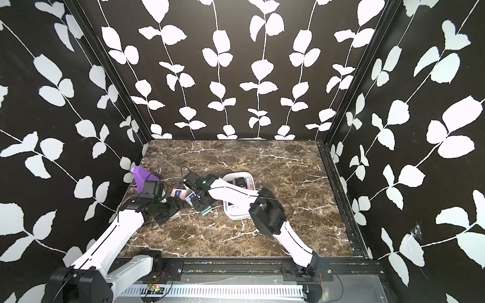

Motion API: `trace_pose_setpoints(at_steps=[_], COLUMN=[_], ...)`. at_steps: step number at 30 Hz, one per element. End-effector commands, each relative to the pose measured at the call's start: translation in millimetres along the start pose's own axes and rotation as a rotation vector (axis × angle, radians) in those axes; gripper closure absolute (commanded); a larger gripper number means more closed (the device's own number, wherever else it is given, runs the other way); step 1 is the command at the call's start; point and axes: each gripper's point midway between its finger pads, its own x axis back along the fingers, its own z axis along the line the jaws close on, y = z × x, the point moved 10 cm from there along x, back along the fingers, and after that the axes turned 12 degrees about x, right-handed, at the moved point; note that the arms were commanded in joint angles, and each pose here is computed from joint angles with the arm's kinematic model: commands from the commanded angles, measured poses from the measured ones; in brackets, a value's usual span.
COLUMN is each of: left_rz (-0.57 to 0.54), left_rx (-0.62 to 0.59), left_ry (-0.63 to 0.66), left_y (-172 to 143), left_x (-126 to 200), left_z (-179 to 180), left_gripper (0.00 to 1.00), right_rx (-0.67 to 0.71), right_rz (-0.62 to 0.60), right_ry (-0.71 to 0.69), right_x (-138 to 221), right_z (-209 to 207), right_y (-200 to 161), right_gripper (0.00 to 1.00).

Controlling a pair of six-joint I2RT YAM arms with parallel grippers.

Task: Put the pocket tissues into the storage box
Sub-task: Pick up the pocket tissues from the center of the board, then place the pocket tissues in the storage box.

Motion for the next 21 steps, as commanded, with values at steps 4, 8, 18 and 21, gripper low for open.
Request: trace_pose_setpoints(at_steps=[4, 8, 18, 21], left_rz=[-0.003, 0.038, 0.069, 0.074], left_rx=[-0.026, -0.034, -0.053, -0.057], left_ry=[-0.096, -0.125, -0.143, -0.139], left_y=[14, 17, 13, 12], left_x=[2, -3, -1, 1], left_z=[-25, -33, -35, -34], left_gripper=[0.12, 0.12, 0.12, 0.12], right_rx=[-0.159, -0.252, -0.403, -0.426], right_rz=[-0.119, -0.143, -0.2, -0.225], right_ry=[-0.051, -0.124, -0.358, -0.396], right_x=[62, 77, 91, 84], right_z=[-18, -36, -74, -83], right_y=[-24, -60, -125, -129], right_gripper=[0.63, 0.62, 0.62, 0.62])
